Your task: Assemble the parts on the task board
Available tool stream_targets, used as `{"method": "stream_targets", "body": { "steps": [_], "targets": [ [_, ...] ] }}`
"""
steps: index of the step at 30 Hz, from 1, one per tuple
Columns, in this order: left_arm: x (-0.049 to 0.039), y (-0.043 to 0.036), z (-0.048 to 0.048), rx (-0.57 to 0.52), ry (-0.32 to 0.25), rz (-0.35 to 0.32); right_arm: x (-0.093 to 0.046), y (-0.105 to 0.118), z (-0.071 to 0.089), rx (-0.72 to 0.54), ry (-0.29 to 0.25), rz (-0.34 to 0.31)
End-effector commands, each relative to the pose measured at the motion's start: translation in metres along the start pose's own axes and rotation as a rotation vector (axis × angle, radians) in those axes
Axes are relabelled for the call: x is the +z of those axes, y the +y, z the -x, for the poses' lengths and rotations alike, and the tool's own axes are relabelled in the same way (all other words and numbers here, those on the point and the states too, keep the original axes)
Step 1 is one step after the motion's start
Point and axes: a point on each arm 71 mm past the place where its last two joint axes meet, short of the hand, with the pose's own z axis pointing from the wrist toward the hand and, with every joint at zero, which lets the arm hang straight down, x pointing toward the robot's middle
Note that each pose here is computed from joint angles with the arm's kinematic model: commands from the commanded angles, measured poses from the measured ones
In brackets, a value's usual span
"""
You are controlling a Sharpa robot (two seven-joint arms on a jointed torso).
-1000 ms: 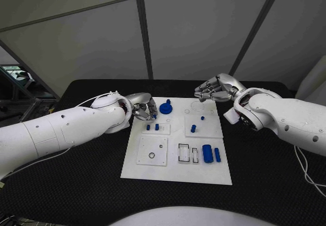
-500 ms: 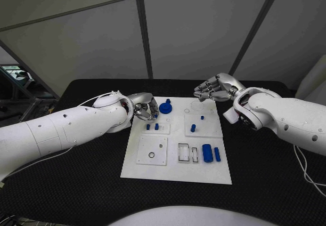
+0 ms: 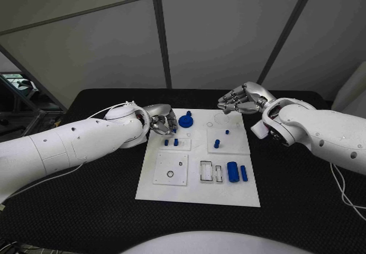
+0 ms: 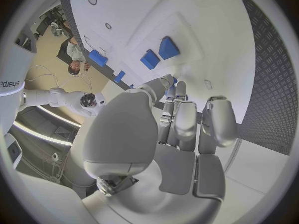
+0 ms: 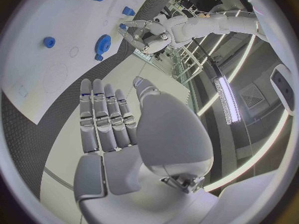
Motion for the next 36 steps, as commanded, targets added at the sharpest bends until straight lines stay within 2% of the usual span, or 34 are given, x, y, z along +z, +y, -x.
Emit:
{"method": "stream_targets", "body": {
  "steps": [1, 15, 36],
  "targets": [
    [-0.0002, 0.0023, -0.0018, 0.002, 0.017, 0.022, 0.0005, 0.0015, -0.0002, -0.001, 0.006, 0.008],
    [-0.0028, 0.0027, -0.0005, -0.014, 0.004, 0.012, 0.0003, 0.0011, 0.0001, -0.001, 0.006, 0.007],
    [-0.0005, 0.0035, -0.0017, -0.029, 0.019, 0.025, 0.0001, 0.0007, 0.0001, -0.001, 0.005, 0.006]
  ]
}}
